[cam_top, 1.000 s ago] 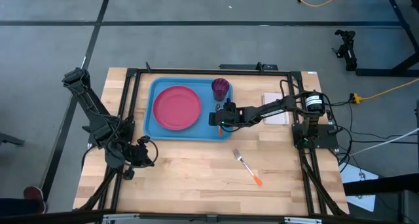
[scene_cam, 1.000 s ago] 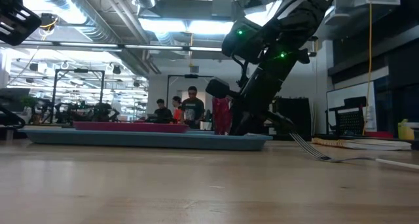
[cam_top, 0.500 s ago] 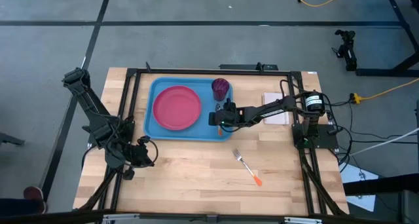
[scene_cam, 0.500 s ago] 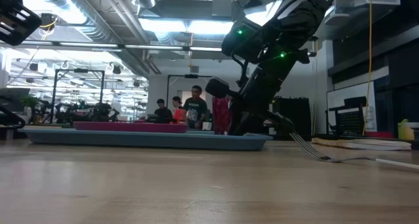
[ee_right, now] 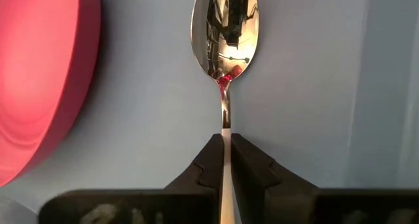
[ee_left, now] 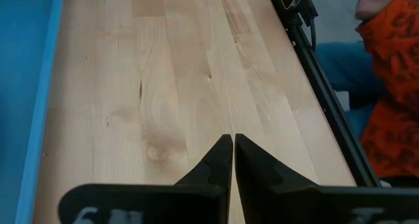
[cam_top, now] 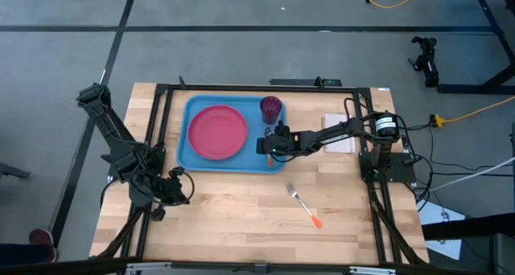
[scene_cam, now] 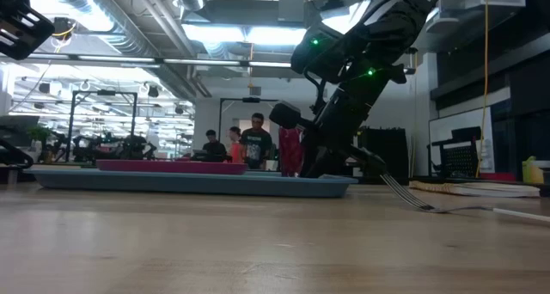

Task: Pick and place plate/cup/fork/spoon on tray
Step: Put the orange spoon on the blue serving tray to the right side of the pink plate

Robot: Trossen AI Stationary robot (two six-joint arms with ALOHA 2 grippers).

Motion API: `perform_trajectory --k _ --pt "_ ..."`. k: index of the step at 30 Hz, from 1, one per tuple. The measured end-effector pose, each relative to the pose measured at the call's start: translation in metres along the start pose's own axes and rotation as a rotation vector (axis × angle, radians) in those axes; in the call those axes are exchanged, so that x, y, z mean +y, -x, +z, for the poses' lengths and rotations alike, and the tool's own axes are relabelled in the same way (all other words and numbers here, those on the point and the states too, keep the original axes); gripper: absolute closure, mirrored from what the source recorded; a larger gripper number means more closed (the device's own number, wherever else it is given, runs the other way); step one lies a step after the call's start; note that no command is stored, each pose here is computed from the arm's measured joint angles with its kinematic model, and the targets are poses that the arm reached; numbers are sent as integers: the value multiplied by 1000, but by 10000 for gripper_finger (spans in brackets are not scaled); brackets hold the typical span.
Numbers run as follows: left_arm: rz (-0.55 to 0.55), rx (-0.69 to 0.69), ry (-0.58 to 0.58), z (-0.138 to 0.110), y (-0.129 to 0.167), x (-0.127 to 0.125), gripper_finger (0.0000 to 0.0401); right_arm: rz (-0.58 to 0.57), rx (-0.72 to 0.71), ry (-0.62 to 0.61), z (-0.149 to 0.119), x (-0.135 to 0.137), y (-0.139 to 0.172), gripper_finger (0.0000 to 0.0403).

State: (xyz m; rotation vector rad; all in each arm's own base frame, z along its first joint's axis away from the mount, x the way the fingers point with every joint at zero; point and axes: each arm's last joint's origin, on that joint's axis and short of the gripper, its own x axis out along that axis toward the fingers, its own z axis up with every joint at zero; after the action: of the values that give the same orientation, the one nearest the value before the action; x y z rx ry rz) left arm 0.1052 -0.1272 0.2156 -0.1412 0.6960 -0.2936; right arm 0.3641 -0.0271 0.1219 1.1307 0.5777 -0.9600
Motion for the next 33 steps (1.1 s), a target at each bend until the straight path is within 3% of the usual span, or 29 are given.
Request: perform_trajectory --k 28,33 --pt "0 0 0 0 0 0 390 -6 -24 -8 1 0 0 364" --pt "0 0 0 0 0 0 390 -5 -32 -56 1 0 0 363"
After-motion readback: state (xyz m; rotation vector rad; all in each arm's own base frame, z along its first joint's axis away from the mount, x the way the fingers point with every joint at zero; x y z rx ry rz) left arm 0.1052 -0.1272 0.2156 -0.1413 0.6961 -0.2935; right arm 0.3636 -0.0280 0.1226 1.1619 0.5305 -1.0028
